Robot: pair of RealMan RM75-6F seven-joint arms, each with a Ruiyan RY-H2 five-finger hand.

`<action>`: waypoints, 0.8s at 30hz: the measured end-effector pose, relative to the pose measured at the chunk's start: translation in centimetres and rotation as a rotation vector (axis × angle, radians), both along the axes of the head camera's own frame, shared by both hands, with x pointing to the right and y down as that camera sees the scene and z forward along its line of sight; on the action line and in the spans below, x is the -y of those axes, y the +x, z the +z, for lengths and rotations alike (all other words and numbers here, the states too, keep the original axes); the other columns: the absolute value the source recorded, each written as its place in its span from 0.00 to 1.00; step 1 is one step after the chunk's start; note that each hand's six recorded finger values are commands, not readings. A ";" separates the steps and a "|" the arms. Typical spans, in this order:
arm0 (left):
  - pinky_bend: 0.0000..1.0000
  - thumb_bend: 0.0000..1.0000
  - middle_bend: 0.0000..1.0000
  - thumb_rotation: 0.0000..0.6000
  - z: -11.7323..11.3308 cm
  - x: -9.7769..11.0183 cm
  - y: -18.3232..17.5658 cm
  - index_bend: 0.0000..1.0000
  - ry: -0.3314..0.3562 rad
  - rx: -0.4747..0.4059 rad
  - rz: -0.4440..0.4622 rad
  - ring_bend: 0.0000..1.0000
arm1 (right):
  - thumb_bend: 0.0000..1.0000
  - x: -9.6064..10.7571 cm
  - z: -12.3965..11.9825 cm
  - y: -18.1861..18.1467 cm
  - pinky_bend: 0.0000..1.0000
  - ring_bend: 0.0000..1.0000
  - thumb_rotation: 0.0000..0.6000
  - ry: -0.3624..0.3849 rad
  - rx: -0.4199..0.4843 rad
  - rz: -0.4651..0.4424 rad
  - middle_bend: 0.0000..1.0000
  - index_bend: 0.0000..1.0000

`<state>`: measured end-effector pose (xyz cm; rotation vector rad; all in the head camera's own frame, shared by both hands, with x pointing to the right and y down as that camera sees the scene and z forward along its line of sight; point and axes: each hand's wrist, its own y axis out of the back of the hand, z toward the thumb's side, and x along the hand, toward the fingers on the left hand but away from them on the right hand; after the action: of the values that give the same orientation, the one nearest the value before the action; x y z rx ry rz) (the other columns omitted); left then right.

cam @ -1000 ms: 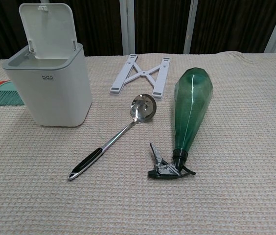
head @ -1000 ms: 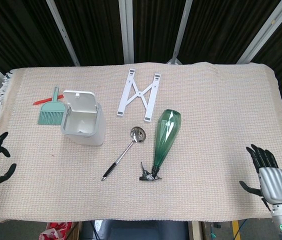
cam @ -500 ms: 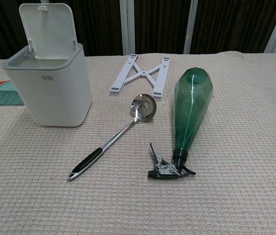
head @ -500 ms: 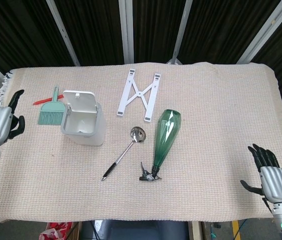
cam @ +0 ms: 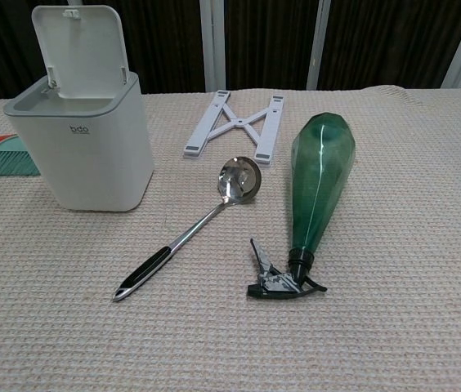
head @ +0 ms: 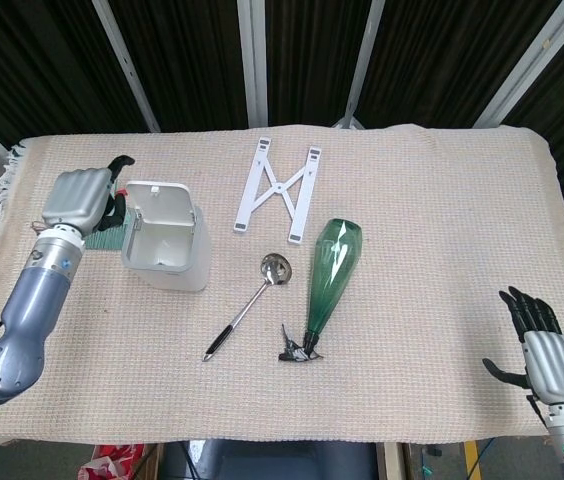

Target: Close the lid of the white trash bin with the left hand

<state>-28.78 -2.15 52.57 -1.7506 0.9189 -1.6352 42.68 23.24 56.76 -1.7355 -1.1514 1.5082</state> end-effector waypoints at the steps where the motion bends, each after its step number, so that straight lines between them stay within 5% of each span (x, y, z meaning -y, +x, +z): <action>1: 0.93 0.69 1.00 1.00 0.0 0.1 0.5 0.21 -0.005 0.000 0.006 0.85 | 0.23 0.0 0.0 0.0 0.00 0.00 1.00 0.000 0.000 0.000 0.00 0.00; 24: 0.94 0.70 1.00 1.00 2.0 0.1 3.7 0.27 -0.086 0.056 -0.012 0.85 | 0.23 0.0 -0.2 0.1 0.00 0.00 1.00 0.001 0.004 0.008 0.00 0.00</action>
<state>-25.13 -2.28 54.52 -1.7493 0.8460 -1.7461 42.83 23.27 56.57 -1.7360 -1.1621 1.5100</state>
